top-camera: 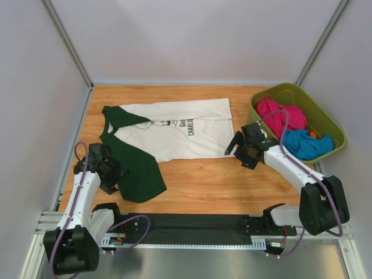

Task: Fold and stack the t-shirts
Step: Fold the tshirt

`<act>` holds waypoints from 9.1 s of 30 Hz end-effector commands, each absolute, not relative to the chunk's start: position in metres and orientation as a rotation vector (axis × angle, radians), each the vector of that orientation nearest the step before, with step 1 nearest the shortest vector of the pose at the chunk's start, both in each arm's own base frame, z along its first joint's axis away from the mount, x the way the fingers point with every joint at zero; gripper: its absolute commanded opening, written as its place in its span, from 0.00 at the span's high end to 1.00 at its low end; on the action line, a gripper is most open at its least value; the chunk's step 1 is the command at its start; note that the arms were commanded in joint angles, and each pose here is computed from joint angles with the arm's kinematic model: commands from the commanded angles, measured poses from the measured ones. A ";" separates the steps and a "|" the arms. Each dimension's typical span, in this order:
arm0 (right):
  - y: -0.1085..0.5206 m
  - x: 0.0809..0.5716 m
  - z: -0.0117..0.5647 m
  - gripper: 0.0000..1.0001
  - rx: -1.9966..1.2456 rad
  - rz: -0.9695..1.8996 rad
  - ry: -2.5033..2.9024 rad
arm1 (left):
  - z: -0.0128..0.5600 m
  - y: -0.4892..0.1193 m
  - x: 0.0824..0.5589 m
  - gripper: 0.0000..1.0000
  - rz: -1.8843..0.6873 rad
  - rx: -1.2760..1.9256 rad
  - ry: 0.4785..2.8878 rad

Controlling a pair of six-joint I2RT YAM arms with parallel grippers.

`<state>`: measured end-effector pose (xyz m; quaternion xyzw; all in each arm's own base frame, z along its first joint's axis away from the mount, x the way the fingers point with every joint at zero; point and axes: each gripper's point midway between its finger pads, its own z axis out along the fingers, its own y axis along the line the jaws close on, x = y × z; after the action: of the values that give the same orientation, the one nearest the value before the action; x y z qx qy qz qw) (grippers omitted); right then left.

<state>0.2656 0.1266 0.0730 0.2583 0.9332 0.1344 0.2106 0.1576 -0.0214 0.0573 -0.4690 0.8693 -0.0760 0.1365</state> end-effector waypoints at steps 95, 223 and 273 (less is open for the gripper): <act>0.105 0.368 0.084 1.00 0.831 0.122 2.440 | 0.105 0.105 0.354 1.00 -0.030 -1.147 2.252; 0.100 0.476 0.092 1.00 0.775 -0.026 2.350 | 0.243 0.035 0.501 1.00 0.095 -0.589 2.112; 0.106 0.545 0.078 0.99 0.690 -0.042 2.361 | 0.191 0.071 0.506 1.00 0.397 -0.745 2.096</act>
<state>0.5346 0.1163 0.0740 0.2605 0.9096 -0.0017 0.3236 0.5088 0.0618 0.1657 -0.2777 0.8611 0.1512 0.3982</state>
